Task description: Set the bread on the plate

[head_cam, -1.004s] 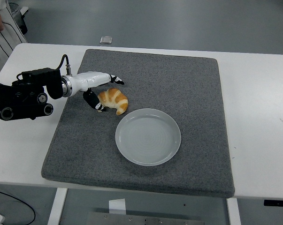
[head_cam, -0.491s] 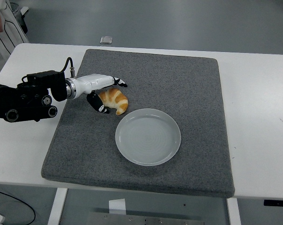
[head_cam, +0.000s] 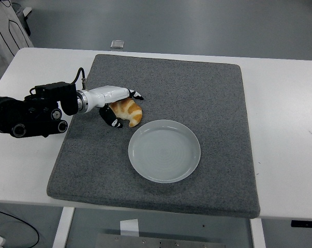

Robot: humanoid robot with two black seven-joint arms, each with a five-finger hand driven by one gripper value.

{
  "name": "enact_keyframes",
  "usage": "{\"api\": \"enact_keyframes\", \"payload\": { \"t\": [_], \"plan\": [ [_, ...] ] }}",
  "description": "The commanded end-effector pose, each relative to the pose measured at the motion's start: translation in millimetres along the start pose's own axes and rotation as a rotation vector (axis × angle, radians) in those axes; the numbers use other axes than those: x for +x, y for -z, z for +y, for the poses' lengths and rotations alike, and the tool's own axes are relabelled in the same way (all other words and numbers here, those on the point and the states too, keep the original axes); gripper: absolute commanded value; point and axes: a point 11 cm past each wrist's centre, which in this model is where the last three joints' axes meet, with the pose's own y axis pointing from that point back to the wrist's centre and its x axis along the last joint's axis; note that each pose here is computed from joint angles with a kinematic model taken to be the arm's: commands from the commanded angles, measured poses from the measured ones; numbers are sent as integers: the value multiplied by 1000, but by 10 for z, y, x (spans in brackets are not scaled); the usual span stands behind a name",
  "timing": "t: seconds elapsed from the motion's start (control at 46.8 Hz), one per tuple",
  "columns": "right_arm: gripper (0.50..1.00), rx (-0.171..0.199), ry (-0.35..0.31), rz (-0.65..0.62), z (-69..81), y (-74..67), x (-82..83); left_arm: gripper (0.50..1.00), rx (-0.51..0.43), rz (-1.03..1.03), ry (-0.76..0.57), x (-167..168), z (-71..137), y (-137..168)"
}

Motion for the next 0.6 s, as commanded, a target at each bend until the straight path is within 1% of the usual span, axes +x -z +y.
{"api": "enact_keyframes", "payload": {
  "t": [0.0,0.214,0.278,0.299,0.342,0.363,0.513,0.534,0.577],
  "plan": [
    [932,0,0,0,0,0,0,960,1,0,4,-16,-3,3],
    [932,0,0,0,0,0,0,958,2,0,8,-30,2,10],
    [932,0,0,0,0,0,0,941,-1,-3,7,-19,2,0],
    [932,0,0,0,0,0,0,930,-2,-3,8,-21,2,-4],
    [932,0,0,0,0,0,0,892,-3,-5,8,-16,1,-7],
    [932,0,0,0,0,0,0,885,-3,-7,8,-13,2,-7],
    [932,0,0,0,0,0,0,876,-7,-22,4,14,3,-14],
    [932,0,0,0,0,0,0,866,-8,-25,4,20,6,-15],
    [932,0,0,0,0,0,0,864,-10,-31,3,26,10,-18]
  ]
}}
